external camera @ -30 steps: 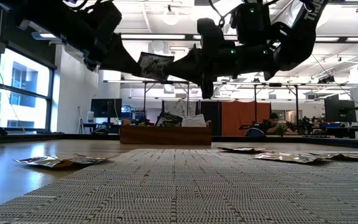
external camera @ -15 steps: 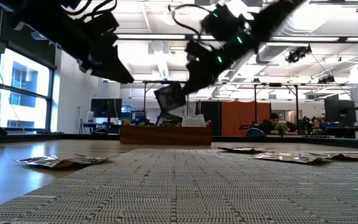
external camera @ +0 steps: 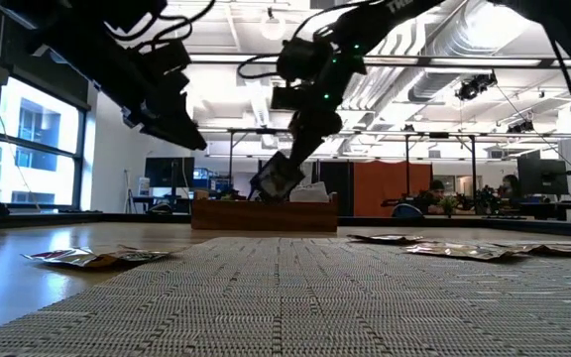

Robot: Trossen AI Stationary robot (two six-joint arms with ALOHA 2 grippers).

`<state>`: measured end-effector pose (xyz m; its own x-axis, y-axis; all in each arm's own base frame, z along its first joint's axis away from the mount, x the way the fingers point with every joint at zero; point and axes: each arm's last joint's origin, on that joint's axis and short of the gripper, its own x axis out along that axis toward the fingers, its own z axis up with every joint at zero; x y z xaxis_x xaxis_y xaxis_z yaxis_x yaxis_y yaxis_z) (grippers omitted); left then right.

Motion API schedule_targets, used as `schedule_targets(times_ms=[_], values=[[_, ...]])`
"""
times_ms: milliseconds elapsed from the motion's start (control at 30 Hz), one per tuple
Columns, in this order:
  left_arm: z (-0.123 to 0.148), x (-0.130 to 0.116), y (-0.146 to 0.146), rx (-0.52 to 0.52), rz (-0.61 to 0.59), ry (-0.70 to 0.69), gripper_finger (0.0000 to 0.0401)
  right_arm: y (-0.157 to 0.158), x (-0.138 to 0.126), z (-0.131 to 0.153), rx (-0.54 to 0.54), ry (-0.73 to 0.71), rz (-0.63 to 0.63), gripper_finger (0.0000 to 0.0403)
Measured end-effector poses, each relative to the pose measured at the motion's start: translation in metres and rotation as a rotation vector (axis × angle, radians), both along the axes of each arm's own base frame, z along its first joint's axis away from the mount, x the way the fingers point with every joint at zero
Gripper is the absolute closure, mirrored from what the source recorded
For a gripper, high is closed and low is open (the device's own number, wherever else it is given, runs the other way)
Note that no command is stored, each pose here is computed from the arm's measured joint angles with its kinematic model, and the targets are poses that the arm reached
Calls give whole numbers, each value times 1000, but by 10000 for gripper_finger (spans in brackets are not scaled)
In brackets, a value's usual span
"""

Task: Pick & Place Tea
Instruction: Put the black tea bag into the middle section of the wooden organizer

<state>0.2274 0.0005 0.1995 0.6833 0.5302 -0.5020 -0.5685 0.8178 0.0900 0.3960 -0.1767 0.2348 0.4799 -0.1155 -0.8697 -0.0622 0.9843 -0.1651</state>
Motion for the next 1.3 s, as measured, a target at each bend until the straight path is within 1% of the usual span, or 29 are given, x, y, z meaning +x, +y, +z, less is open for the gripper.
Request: schedule_targets(times_ms=[100,200,300,467,600,867,1000,1067,1167,1300], values=[[-2,-2,4,-15,32,17,222,-3,7,-7,-35,2,30,402],[-2,-2,5,-15,39,19,222,-6,9,-26,-78,75,63,402],[-2,-2,4,-16,32,15,222,-9,11,-38,-128,127,30,400],[-2,-2,5,-15,35,15,222,-11,16,-32,-150,59,5,381],[-2,-2,5,-15,34,16,222,-12,18,-27,-197,30,34,359],[-2,-2,5,-15,34,18,222,-7,23,-26,-262,33,137,327],[-2,-2,5,-15,34,18,222,-2,30,-22,-315,-10,119,315],[-2,-2,5,-15,34,18,222,2,32,-21,-327,-16,102,312],[-2,-2,5,-15,34,18,222,16,35,-19,-325,-5,124,313],[-2,-1,4,-38,6,12,222,55,35,-13,-257,43,220,319]])
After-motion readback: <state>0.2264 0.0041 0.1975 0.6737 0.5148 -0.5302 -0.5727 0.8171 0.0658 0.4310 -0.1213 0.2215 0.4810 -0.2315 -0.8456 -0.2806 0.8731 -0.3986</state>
